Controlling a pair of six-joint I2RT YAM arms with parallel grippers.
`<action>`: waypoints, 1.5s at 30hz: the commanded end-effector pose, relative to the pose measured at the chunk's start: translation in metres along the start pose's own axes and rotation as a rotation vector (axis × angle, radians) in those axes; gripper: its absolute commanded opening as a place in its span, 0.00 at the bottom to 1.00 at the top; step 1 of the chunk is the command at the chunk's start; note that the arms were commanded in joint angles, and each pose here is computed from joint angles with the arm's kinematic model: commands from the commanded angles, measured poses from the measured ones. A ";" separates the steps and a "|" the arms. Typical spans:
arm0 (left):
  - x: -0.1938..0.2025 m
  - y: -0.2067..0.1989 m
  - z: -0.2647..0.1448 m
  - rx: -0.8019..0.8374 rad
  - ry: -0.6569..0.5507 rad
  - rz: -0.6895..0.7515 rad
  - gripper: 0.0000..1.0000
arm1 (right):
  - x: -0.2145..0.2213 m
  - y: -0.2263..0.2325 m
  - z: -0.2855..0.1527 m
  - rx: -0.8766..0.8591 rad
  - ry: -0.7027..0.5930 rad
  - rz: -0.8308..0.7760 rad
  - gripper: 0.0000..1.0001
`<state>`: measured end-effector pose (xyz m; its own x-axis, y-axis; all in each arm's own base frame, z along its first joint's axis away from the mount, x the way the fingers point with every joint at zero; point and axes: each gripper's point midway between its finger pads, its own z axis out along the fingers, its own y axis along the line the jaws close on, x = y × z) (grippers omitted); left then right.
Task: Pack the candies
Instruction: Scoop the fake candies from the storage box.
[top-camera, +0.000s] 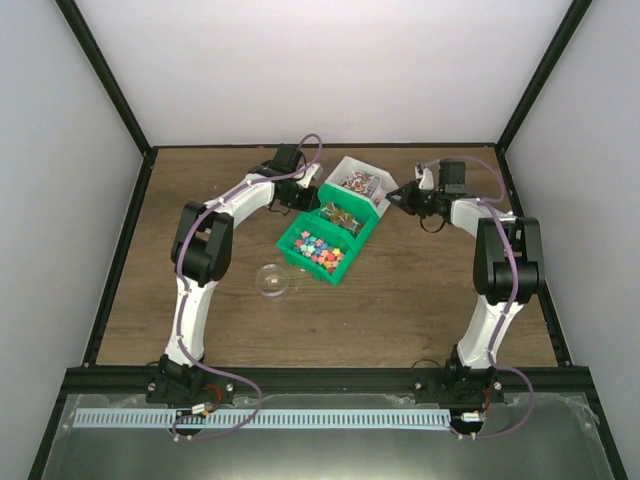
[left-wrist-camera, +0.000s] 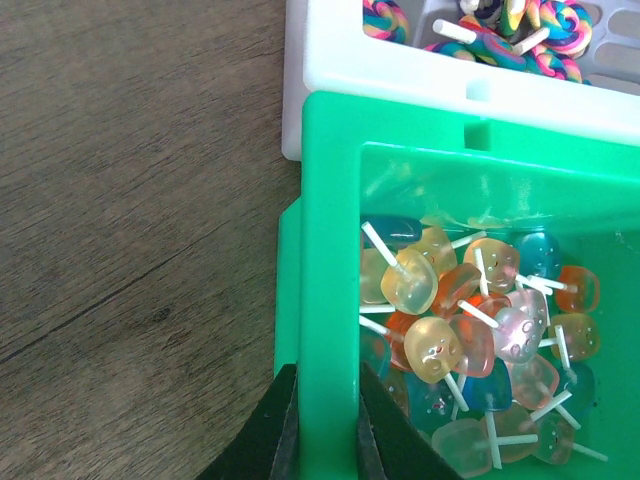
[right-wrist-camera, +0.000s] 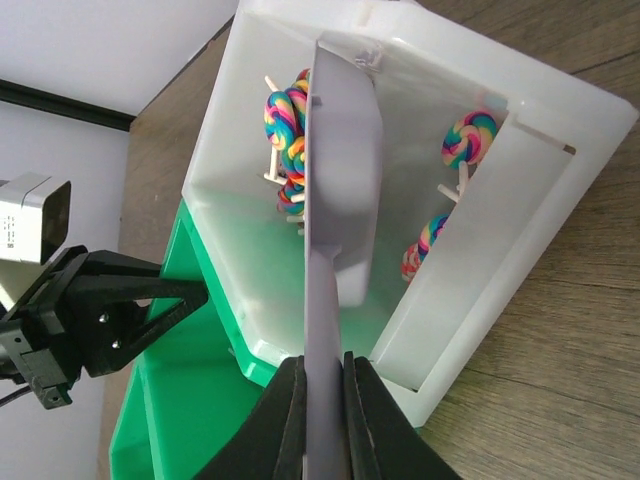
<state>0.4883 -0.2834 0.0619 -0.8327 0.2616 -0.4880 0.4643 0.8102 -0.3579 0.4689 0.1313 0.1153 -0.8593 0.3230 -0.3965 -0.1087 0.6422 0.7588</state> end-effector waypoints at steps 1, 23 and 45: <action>0.057 0.035 0.038 -0.091 0.163 -0.176 0.04 | 0.043 0.030 -0.003 -0.237 0.163 0.099 0.01; 0.051 0.031 0.030 -0.095 0.154 -0.147 0.04 | 0.008 0.031 -0.009 -0.380 0.121 0.185 0.01; 0.039 0.034 0.032 -0.113 0.133 -0.149 0.04 | -0.002 0.056 -0.037 -0.423 0.104 0.147 0.01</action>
<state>0.4994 -0.2850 0.0634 -0.8450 0.2143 -0.4900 0.4205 0.8323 -0.3611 0.4558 0.1383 0.1438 -0.9260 0.3352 -0.1738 -0.0811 0.2730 0.9586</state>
